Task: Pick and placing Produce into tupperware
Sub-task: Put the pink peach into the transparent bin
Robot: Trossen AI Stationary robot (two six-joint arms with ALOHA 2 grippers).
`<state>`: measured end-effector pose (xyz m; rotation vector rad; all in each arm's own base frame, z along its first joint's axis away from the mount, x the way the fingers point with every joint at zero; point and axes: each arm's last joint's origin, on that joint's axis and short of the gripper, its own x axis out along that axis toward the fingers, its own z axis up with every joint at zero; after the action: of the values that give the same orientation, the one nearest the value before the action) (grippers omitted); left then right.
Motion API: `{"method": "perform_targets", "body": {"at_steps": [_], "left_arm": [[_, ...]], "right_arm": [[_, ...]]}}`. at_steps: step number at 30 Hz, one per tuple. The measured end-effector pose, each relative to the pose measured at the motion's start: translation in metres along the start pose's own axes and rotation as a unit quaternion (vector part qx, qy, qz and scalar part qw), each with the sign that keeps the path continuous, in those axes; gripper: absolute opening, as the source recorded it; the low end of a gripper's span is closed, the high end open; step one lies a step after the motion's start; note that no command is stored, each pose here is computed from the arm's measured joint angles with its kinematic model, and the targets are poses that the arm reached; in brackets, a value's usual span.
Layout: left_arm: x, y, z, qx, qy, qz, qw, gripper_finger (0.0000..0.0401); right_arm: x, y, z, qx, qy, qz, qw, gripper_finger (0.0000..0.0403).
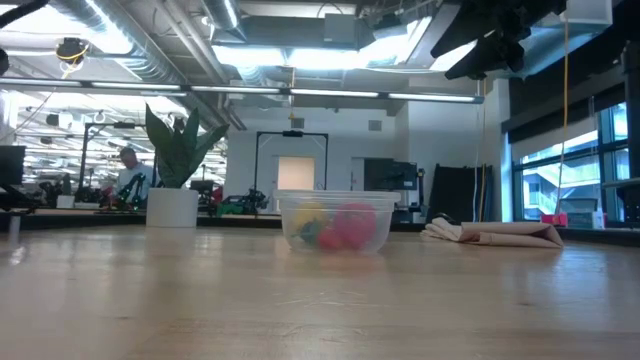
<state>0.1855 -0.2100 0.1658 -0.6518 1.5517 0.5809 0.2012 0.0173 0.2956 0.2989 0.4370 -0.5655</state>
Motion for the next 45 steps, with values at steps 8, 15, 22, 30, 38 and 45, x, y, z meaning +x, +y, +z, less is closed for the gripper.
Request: {"method": "perform_targets", "body": {"at_steps": [8, 15, 22, 30, 38, 45], "left_arm": [[0.014, -0.003, 0.001, -0.002, 0.007, 0.023, 1.0, 0.0272], [0.019, -0.004, 0.001, -0.003, 0.006, 0.032, 0.999, 0.0251], [0.019, -0.005, 0.001, -0.003, 0.008, 0.03, 1.0, 0.0202], [0.018, -0.005, 0.004, -0.008, 0.009, 0.029, 0.999, 0.013], [0.009, -0.004, 0.017, 0.001, 0.01, 0.011, 1.0, 0.0079], [-0.036, -0.003, 0.054, 0.03, -0.072, -0.064, 0.995, 0.0093]], "right_arm": [[0.0, 0.0, 0.0, 0.0, 0.0, 0.0, 1.0, 0.0294], [0.0, 0.0, 0.0, -0.004, 0.001, 0.0, 1.0, 0.0294], [0.0, 0.0, 0.0, -0.006, 0.001, 0.0, 1.0, 0.0294], [0.0, 0.0, 0.0, -0.006, 0.001, -0.001, 1.0, 0.0294], [0.0, 0.0, 0.0, -0.006, 0.001, -0.001, 1.0, 0.0294], [0.0, 0.0, 0.0, -0.006, 0.001, -0.001, 1.0, 0.0294]]}}
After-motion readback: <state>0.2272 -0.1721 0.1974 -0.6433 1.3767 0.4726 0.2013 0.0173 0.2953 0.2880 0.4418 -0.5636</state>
